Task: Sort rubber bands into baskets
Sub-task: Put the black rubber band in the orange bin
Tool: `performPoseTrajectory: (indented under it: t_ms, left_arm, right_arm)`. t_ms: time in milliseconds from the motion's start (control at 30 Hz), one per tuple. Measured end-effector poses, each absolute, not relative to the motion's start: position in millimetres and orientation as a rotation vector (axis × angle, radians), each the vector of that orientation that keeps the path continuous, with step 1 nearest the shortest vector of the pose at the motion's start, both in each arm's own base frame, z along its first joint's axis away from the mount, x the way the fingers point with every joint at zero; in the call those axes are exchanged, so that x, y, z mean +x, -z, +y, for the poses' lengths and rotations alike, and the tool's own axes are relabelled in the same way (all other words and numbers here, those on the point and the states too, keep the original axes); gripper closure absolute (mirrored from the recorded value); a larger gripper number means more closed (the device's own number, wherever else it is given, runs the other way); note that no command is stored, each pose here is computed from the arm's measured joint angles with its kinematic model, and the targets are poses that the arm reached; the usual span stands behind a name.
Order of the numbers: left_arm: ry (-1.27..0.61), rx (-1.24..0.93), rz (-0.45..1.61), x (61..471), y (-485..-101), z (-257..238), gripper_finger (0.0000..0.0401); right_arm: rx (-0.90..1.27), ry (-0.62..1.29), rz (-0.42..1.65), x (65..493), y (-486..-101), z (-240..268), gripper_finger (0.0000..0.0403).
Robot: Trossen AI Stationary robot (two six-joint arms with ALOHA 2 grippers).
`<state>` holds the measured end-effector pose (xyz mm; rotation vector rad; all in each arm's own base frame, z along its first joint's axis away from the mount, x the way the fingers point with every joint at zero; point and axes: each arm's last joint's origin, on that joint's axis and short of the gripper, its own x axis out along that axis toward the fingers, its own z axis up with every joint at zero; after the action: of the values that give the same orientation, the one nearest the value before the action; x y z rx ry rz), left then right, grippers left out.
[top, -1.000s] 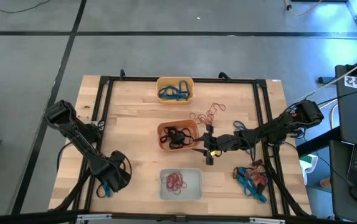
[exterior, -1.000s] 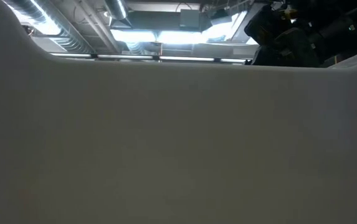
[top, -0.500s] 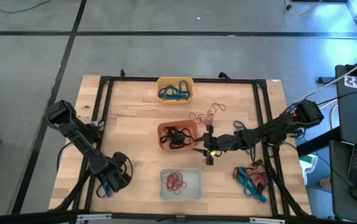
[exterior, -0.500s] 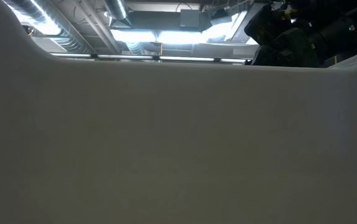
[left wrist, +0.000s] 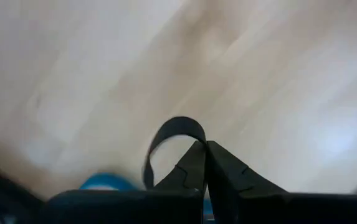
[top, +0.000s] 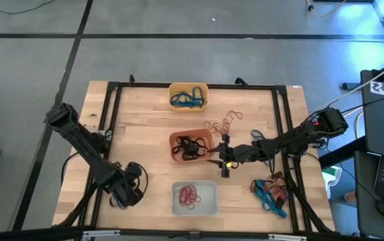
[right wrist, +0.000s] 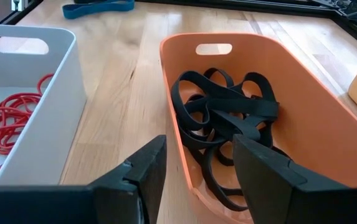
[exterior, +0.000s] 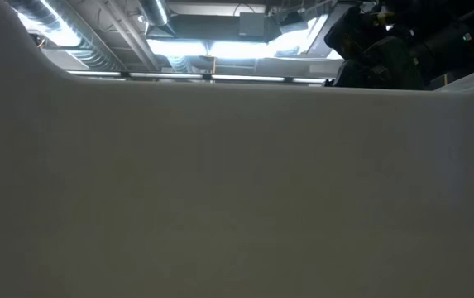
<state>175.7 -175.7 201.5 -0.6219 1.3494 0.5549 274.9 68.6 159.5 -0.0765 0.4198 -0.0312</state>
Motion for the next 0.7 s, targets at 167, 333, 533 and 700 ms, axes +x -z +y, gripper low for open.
performPoseTrajectory:
  t_ms: [167,333,533,700]
  left_arm:
    - [-0.49,-0.584,1.153,187,-239,-167,0.0393]
    - [-0.475,-0.481,0.923,202,-267,-156,0.0397]
    - [-0.42,-0.363,0.72,229,-288,-147,0.0392]
    - [-0.35,-0.292,0.603,252,-299,-136,0.0394]
  right_arm:
    - [-0.077,0.032,0.42,275,-160,69,0.0221]
    - [-0.077,0.032,0.42,275,-160,69,0.0221]
    - [-0.077,0.031,0.421,275,-159,69,0.0221]
    - [-0.077,0.031,0.421,275,-159,69,0.0221]
